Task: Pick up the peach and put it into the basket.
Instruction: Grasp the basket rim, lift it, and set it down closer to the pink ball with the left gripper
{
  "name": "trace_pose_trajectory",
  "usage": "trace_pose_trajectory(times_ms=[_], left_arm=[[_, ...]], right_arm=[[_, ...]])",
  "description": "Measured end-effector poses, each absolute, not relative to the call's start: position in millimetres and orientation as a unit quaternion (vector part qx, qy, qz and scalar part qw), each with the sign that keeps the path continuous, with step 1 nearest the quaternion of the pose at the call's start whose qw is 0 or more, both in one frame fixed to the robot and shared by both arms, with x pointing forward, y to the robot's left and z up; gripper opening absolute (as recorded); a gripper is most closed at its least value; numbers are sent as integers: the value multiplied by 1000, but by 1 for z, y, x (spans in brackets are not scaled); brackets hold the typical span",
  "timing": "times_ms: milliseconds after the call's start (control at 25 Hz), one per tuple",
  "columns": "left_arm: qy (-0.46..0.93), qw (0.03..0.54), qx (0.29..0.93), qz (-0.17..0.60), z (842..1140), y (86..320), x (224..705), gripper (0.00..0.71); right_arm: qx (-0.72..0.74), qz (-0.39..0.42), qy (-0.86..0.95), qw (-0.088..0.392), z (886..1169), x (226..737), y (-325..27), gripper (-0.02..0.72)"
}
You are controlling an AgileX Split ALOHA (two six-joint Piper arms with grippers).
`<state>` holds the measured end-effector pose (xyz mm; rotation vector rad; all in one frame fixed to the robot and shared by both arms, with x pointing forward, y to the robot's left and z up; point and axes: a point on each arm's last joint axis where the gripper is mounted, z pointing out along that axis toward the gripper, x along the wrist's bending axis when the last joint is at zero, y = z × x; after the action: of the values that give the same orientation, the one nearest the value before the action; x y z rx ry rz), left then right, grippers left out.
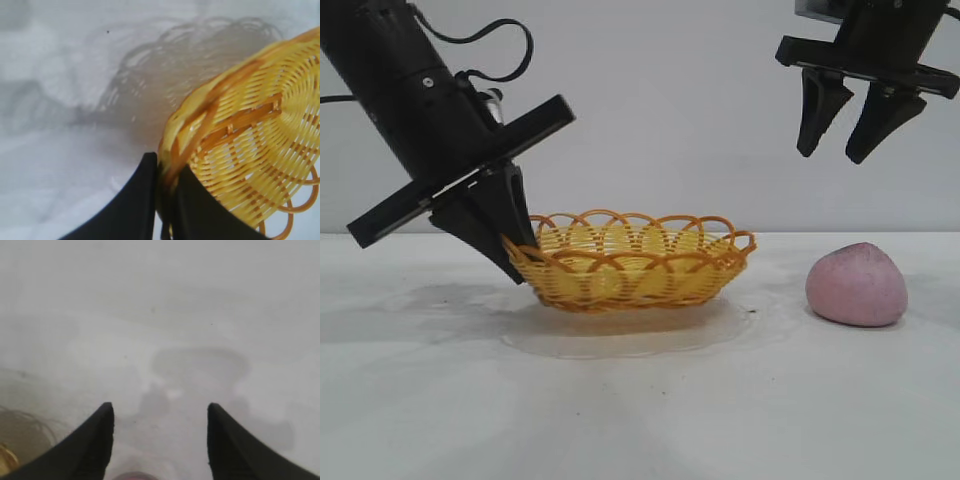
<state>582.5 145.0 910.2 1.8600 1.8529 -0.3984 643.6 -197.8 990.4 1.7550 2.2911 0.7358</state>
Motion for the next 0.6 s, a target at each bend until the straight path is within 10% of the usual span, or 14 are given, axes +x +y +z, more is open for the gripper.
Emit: trace_pose_trajectory(times_ms=[360, 600], left_arm=[[675, 241, 682, -145, 910, 145, 582, 458], [648, 251, 711, -110, 932, 149, 580, 484]], right_arm=[[587, 246, 767, 82, 990, 644, -198, 393], [587, 245, 767, 80, 990, 643, -198, 393]])
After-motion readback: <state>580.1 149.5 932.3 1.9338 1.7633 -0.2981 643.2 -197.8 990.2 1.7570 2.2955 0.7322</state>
